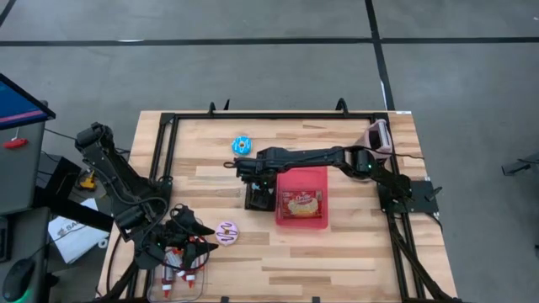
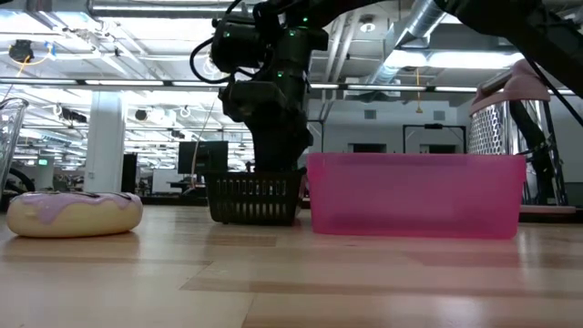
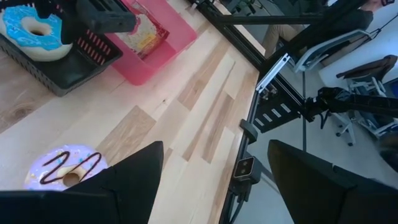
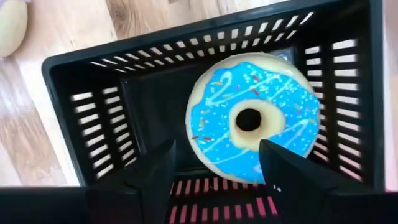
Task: Pick & Place Food Item
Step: Put the violet donut into the black bin
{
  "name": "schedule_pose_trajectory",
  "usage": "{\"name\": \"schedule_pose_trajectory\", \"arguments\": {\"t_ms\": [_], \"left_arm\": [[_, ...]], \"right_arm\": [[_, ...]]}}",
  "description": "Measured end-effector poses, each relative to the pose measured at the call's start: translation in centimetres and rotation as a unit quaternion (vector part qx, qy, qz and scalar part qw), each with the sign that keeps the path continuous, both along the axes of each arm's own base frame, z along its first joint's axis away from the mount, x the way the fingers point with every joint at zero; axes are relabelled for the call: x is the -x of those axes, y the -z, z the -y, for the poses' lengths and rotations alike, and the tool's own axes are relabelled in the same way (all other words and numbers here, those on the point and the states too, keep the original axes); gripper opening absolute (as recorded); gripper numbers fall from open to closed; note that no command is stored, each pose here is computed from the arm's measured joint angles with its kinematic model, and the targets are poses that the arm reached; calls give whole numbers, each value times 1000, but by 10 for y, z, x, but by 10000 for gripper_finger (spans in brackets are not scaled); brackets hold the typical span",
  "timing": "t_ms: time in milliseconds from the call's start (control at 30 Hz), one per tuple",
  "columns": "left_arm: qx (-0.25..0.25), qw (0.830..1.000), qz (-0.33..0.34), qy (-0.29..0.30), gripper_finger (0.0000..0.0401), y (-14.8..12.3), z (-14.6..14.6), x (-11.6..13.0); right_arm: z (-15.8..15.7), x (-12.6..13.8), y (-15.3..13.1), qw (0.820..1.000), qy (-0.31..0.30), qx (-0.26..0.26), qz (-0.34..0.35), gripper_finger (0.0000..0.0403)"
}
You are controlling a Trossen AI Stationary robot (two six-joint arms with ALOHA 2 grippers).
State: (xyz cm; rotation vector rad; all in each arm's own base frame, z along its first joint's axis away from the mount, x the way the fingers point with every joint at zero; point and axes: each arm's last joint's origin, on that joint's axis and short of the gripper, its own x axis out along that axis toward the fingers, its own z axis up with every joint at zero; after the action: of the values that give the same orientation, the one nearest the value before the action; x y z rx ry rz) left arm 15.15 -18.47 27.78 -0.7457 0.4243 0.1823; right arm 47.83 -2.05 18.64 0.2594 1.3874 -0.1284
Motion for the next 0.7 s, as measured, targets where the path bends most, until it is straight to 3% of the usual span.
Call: {"name": "schedule_pose_trajectory", "arguments": {"t_ms": [167, 267, 467, 700], "left_arm": [[0, 1000, 0, 0, 285, 0, 0, 0], [-9, 1000, 0, 4, 285, 0, 0, 0], [-73, 997, -12, 37, 285, 1, -3, -4], [-151, 976, -103, 122, 285, 10, -28, -25]], "right_arm": [[1, 0, -2, 1000, 0, 8, -2, 223], [0, 0, -17, 1000, -1, 8, 0, 223], [-13, 4, -72, 999, -13, 11, 35, 223], [-37, 58, -144, 997, 7, 26, 68, 223]]}}
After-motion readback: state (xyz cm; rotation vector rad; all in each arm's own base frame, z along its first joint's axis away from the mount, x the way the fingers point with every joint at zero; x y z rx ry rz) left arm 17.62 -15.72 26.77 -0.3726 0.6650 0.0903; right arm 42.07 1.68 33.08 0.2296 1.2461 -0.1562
